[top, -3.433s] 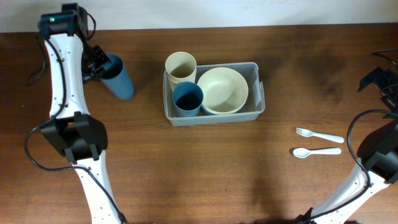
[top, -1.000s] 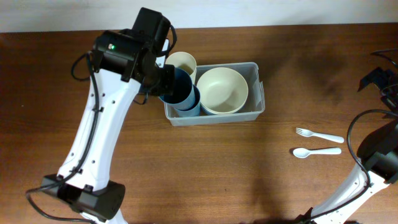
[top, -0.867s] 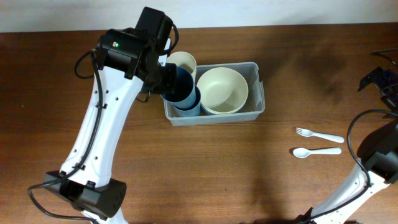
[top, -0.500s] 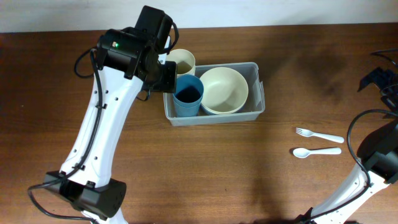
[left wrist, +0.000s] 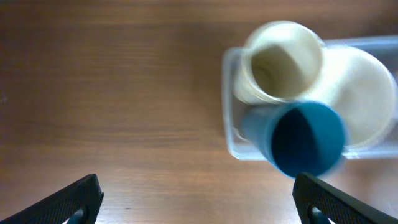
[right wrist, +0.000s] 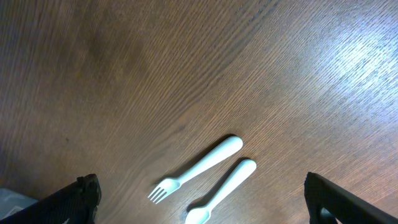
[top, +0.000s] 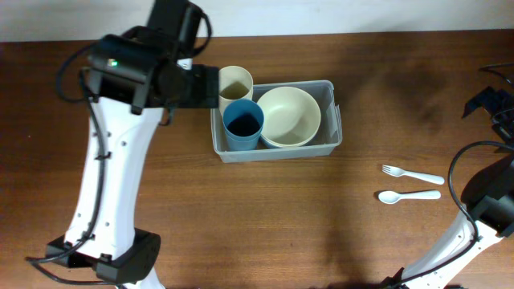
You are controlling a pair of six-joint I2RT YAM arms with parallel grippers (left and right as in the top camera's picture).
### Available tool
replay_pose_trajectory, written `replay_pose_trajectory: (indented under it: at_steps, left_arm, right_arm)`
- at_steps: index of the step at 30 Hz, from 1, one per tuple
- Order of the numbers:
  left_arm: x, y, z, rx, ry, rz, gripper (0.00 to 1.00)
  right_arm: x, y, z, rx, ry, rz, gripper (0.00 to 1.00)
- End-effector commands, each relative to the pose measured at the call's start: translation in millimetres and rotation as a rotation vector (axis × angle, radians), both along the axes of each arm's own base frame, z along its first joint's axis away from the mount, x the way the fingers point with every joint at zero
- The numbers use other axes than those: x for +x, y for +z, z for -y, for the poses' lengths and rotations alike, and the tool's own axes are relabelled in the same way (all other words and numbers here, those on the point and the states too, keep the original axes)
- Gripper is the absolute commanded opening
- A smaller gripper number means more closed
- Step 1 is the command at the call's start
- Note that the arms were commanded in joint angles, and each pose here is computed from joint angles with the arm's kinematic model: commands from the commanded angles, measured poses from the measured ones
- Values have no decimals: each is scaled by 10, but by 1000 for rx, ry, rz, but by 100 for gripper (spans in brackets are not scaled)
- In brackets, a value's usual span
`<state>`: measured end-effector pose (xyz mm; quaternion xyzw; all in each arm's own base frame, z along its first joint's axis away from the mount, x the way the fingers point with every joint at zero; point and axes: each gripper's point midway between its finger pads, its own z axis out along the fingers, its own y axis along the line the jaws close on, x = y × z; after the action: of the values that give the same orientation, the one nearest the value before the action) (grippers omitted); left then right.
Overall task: Pack container
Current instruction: 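Withdraw the left gripper to the left side of the table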
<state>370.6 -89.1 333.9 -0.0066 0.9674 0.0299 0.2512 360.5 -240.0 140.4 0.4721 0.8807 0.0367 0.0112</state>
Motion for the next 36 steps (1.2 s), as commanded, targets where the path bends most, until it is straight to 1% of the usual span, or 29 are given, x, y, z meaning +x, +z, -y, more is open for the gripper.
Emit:
replay_pose_trajectory:
  at_steps: [1, 5, 8, 10, 12, 19, 20, 24, 28, 32, 36]
  left_arm:
    - [28, 135, -394, 27, 154, 55, 100]
    - [-6, 223, -712, -5, 265, 81, 100]
    - [-98, 347, -940, -38, 330, 114, 100]
    - [-236, 509, -1127, -57, 379, 162, 100]
    - [-339, 619, -1205, -71, 399, 196, 100]
    - [-769, 933, -1260, -126, 444, 303, 100]
    - [-857, 970, -1251, -136, 443, 317, 100]
    - [-948, 1002, -1237, -146, 436, 329, 100]
    - [-963, 999, -1106, -202, 381, 316, 100]
    - [-959, 991, -1046, -176, 289, 303, 100]
    - [-957, 984, -1064, -164, 293, 301, 100]
  right_arm:
    - [-14, 134, -20, -18, -9, 23, 99]
    - [-13, 135, -20, -19, -9, 24, 99]
    - [-14, 134, -20, -18, -9, 23, 99]
    - [-14, 134, -20, -18, -9, 23, 99]
    - [-14, 134, -20, -18, -9, 23, 99]
    - [-14, 134, -20, -18, -9, 23, 99]
    - [-14, 134, -20, -18, -9, 23, 99]
    - [-14, 134, -20, -18, -10, 23, 99]
    - [-14, 134, -20, -18, -10, 23, 99]
    - [-14, 134, -20, -18, -9, 23, 99]
    - [-14, 134, -20, -18, -9, 23, 99]
